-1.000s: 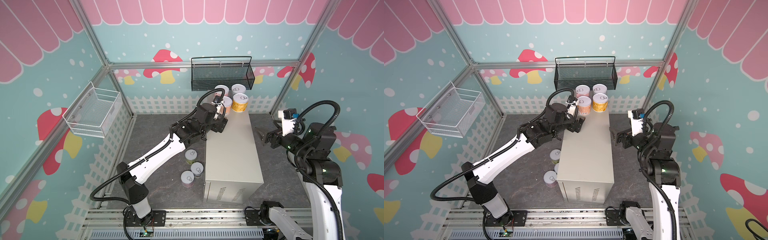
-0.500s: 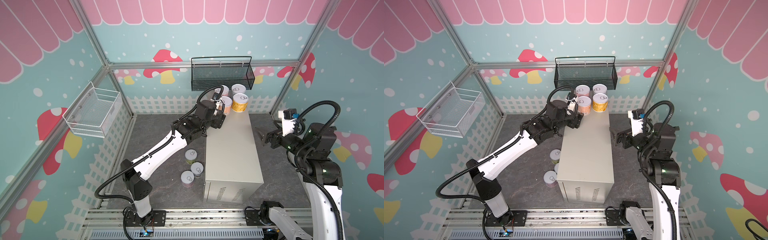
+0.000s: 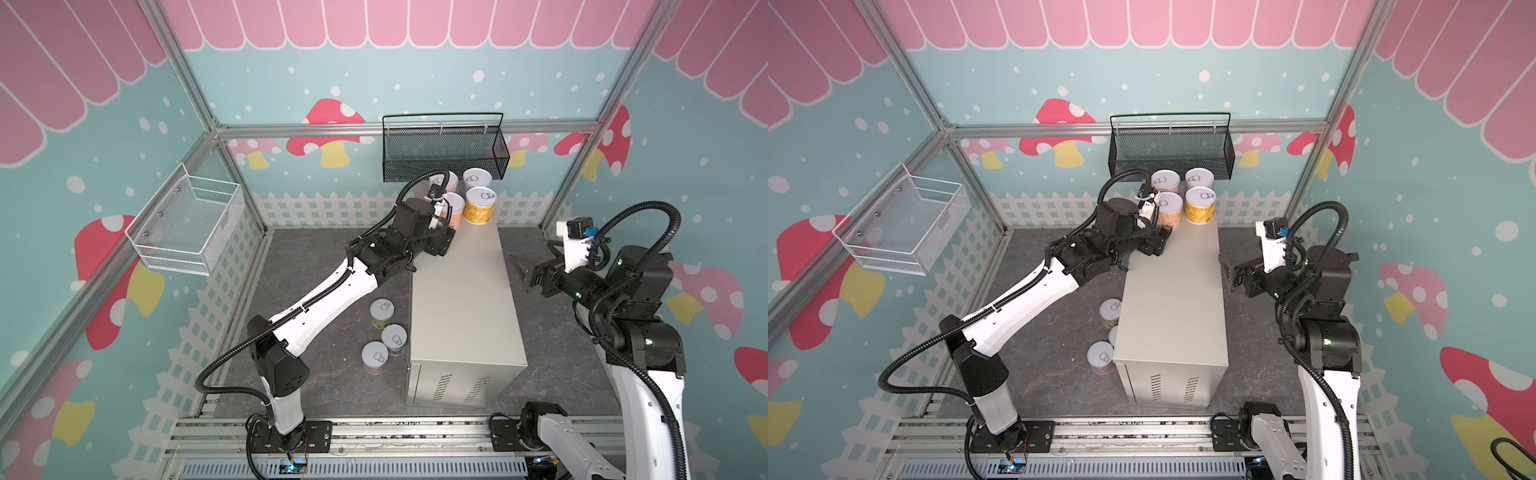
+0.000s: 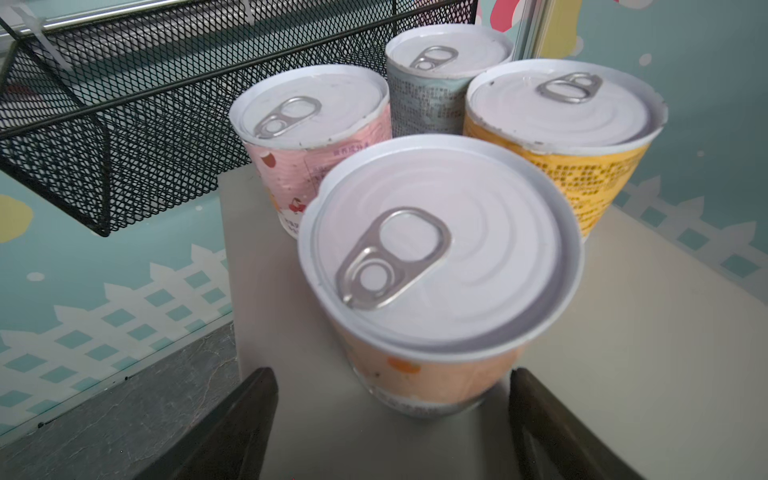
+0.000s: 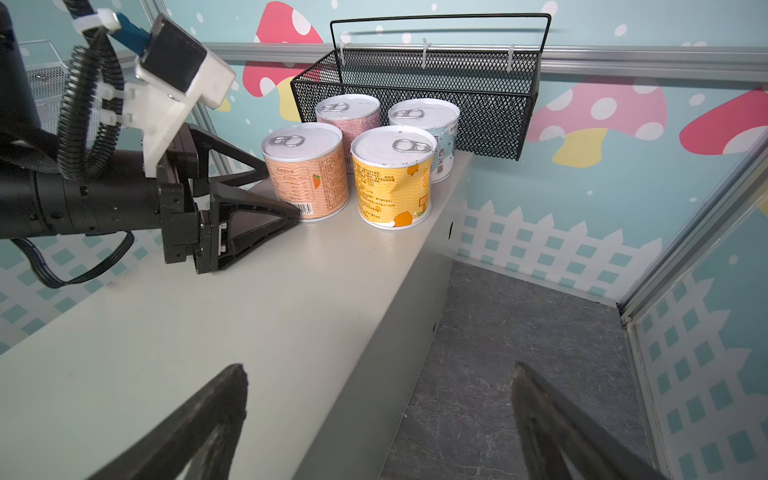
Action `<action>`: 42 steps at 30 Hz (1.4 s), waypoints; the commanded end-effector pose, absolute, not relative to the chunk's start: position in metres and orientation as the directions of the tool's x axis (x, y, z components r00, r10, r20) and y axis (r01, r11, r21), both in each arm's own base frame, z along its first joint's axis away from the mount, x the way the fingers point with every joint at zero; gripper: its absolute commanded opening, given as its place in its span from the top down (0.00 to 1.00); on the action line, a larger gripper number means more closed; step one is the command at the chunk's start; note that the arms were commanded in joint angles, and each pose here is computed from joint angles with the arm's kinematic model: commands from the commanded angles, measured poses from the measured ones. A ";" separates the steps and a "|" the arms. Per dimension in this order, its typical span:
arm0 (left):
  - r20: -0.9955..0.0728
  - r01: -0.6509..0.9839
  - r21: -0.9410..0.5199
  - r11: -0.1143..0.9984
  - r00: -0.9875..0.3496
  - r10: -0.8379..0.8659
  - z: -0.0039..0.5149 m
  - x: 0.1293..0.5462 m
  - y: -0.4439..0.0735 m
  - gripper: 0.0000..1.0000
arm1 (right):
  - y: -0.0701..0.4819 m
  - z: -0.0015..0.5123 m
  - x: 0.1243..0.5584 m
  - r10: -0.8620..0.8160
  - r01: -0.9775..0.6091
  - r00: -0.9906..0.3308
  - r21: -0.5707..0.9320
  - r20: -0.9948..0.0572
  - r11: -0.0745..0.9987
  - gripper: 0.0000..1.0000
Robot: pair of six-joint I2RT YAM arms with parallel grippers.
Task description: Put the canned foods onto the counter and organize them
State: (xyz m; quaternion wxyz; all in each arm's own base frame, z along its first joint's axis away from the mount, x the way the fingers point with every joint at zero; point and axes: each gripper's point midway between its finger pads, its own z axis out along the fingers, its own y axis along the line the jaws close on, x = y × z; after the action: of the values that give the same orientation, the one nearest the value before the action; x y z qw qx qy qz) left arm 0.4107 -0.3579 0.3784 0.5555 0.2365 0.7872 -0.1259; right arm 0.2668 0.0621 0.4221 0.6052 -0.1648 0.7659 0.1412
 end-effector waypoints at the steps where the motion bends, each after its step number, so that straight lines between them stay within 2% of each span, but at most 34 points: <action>1: -0.937 0.496 0.060 0.866 -0.271 0.220 0.380 0.418 -0.358 0.13 | 0.063 0.417 0.266 -0.104 -0.435 -0.212 -0.001 -0.972 0.901 0.00; 42: -0.933 0.445 0.046 0.894 -0.300 0.197 0.372 0.443 -0.346 0.13 | 0.064 0.410 0.264 -0.116 -0.436 -0.217 -0.010 -0.969 0.900 0.01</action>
State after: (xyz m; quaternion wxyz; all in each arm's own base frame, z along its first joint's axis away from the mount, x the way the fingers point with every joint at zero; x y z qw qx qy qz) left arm 0.4356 -0.3553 0.3749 0.5573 0.2117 0.7931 -0.1246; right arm 0.2677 0.0617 0.4119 0.5984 -0.1676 0.7715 0.1365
